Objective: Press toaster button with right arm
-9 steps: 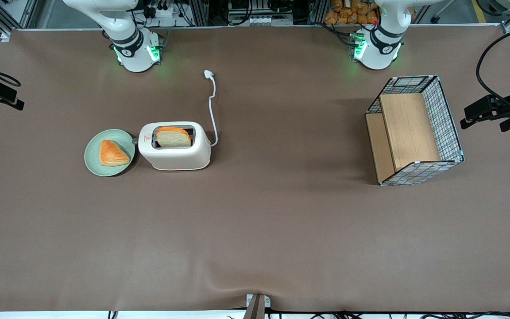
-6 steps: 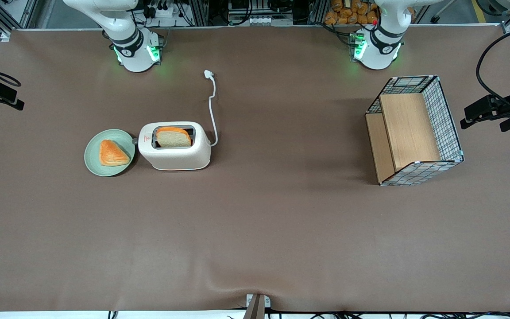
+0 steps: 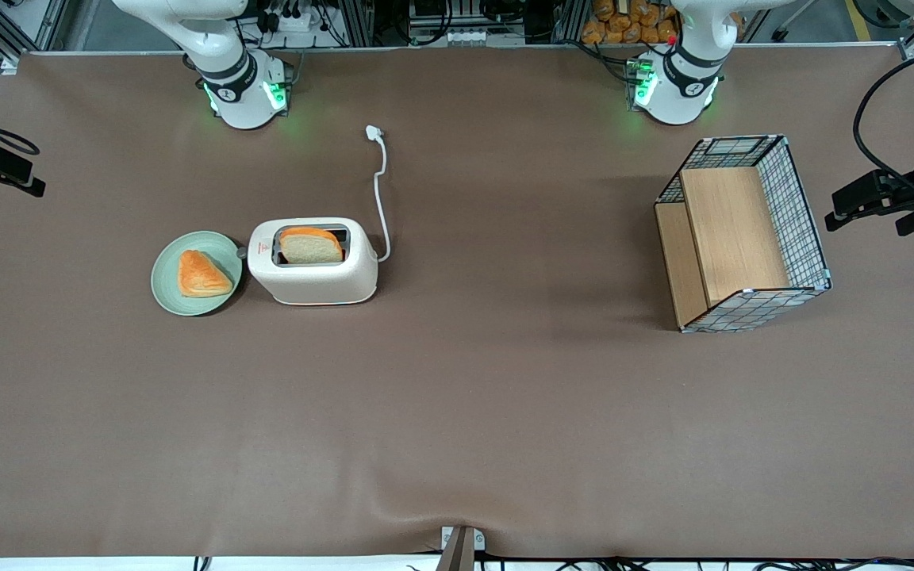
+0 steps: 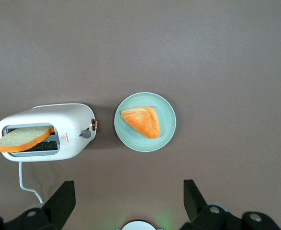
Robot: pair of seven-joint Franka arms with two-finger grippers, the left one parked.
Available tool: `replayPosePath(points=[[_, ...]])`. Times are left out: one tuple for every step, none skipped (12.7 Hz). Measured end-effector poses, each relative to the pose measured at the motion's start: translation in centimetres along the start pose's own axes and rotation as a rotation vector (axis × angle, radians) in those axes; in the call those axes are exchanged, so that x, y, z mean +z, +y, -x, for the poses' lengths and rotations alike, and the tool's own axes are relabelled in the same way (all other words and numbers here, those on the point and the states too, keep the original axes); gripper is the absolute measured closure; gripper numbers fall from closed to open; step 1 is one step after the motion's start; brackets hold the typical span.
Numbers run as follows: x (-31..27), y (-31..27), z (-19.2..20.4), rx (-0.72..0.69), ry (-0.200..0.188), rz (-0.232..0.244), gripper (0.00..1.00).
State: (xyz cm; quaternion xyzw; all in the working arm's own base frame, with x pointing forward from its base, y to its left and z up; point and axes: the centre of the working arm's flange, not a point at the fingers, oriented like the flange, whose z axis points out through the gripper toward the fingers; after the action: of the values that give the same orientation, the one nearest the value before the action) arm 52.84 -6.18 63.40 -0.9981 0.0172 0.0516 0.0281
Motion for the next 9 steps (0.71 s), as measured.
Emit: replayPosePath(points=[[0.4, -0.4, 0.3, -0.01, -0.035, -0.007, 0.0], [0.7, -1.1, 0.6, -0.023, -0.068, -0.018, 0.0], [1.1, -2.0, 0.7, -0.039, -0.088, -0.029, 0.0], [1.6, -2.7, 0.6, -0.05, -0.102, -0.049, 0.0], [2.3, -3.1, 0.5, -0.056, -0.117, -0.075, 0.0], [3.3, -3.3, 0.4, -0.058, -0.137, -0.101, 0.0], [4.5, -3.4, 0.2, -0.056, -0.162, -0.123, 0.0], [5.8, -3.4, -0.2, -0.053, -0.183, -0.142, 0.0], [7.2, -3.5, -0.6, -0.049, -0.198, -0.155, 0.0]])
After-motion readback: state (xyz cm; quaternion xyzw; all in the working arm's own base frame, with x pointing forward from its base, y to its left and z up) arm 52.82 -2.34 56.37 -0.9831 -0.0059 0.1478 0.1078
